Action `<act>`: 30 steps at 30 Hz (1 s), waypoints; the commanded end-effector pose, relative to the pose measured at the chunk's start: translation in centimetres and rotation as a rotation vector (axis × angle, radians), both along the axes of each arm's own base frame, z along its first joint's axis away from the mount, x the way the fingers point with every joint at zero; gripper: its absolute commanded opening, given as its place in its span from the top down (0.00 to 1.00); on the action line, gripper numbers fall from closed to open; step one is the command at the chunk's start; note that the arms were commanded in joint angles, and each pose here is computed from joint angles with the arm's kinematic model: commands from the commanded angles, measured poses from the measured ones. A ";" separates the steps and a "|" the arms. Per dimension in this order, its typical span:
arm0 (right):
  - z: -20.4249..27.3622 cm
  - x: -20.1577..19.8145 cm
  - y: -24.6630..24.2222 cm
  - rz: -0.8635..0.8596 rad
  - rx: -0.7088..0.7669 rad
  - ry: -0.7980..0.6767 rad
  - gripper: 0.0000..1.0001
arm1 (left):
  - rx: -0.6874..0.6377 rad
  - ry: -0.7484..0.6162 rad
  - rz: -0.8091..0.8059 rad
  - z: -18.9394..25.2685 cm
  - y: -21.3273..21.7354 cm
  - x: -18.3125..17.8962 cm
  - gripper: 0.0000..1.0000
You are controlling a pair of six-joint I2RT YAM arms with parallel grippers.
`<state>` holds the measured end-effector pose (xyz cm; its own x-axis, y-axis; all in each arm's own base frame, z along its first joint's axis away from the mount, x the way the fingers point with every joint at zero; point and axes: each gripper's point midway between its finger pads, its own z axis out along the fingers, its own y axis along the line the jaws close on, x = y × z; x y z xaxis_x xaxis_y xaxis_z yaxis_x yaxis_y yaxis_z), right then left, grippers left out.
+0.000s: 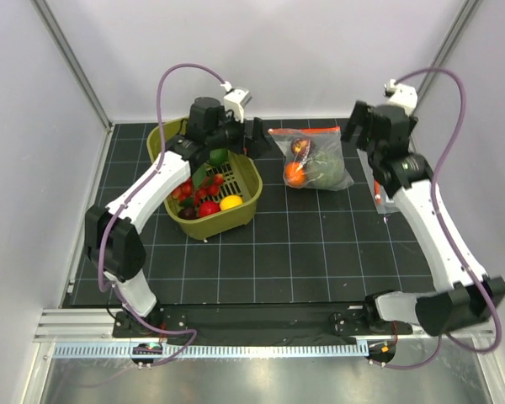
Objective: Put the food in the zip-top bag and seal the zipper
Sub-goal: Place the zipper food storage bag at the center of the board, then reset both arms
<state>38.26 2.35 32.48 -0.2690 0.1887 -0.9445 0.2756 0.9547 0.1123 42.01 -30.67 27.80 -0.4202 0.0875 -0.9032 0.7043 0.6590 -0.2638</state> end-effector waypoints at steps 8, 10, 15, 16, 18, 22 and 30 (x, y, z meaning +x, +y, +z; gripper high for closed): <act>-2.2 3.1 2.8 -0.036 0.229 0.098 0.00 | -0.231 0.147 0.208 1.3 3.7 3.0 0.00; -2.7 3.0 2.5 -0.079 0.251 0.098 0.00 | -0.270 0.197 0.247 1.0 4.4 3.5 0.00; -3.4 3.1 2.7 -0.091 0.284 0.102 0.00 | -0.292 0.222 0.268 0.2 5.2 3.4 0.00; -3.6 3.1 2.7 -0.096 0.289 0.105 0.00 | -0.293 0.227 0.268 -0.1 5.2 3.3 0.00; -3.7 3.2 2.7 -0.101 0.291 0.106 0.00 | -0.291 0.245 0.267 -0.8 5.1 3.0 0.00; -4.1 3.2 2.8 -0.111 0.304 0.114 0.00 | -0.283 0.234 0.265 -0.8 5.3 3.0 0.00; -4.7 3.0 2.7 -0.118 0.304 0.130 0.00 | -0.274 0.216 0.262 -0.5 5.5 3.1 0.00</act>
<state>41.20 5.32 27.29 -0.3751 0.4717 -0.7980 0.3938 0.8604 0.3235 45.11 -25.19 23.89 -0.6446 -0.2616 -0.7184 0.3674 0.7180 -0.5911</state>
